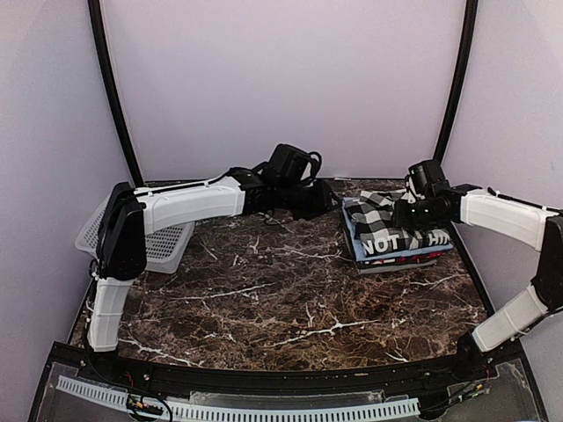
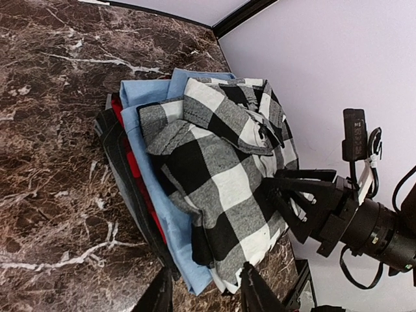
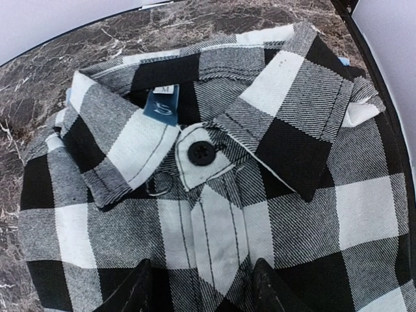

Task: Fold and stack the long sleeve shirts
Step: Smooth out the square-folded shirt, then move the square-folded shirt to the corner of the board.

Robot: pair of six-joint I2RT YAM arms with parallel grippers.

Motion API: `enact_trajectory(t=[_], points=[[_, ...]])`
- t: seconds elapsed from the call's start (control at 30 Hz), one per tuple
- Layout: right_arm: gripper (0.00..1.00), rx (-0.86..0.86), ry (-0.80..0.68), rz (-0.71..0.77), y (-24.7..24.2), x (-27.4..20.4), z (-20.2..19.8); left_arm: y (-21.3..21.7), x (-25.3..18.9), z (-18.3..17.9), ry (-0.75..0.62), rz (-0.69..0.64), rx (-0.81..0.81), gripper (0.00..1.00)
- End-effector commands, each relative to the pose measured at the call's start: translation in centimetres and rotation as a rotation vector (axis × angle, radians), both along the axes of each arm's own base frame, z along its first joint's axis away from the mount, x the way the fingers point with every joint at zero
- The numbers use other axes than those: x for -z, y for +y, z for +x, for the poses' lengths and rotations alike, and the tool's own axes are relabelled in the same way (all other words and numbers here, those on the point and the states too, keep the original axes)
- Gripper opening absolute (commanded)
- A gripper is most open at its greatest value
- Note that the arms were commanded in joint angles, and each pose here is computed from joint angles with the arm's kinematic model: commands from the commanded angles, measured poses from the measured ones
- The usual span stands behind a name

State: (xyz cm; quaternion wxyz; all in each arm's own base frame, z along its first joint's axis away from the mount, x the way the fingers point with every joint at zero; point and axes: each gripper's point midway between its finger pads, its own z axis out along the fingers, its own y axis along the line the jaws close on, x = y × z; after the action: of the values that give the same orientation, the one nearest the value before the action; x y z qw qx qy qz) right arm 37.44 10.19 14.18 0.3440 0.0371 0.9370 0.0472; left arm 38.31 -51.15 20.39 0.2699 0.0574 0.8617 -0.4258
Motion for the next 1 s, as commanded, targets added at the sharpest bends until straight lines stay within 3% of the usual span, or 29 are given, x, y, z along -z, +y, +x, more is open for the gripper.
enact_trajectory(t=[0.0, 0.2, 0.5, 0.97], points=[[0.51, -0.027, -0.046, 0.026, 1.5, -3.0, -1.5, 2.9, -4.6, -0.9, -0.071, -0.01, 0.008, 0.36], [0.56, -0.071, -0.002, 0.1, 4.6, -1.9, -7.7, 5.9, -5.3, -2.2, -0.11, 0.031, 0.002, 0.38], [0.63, -0.116, 0.153, 0.144, 9.6, 4.6, -14.9, 9.5, -4.8, -3.8, -0.121, 0.087, -0.01, 0.38], [0.73, 0.091, 0.146, 0.081, 10.7, 10.1, -11.5, 12.4, -4.3, -4.4, -0.112, 0.112, -0.037, 0.38]])
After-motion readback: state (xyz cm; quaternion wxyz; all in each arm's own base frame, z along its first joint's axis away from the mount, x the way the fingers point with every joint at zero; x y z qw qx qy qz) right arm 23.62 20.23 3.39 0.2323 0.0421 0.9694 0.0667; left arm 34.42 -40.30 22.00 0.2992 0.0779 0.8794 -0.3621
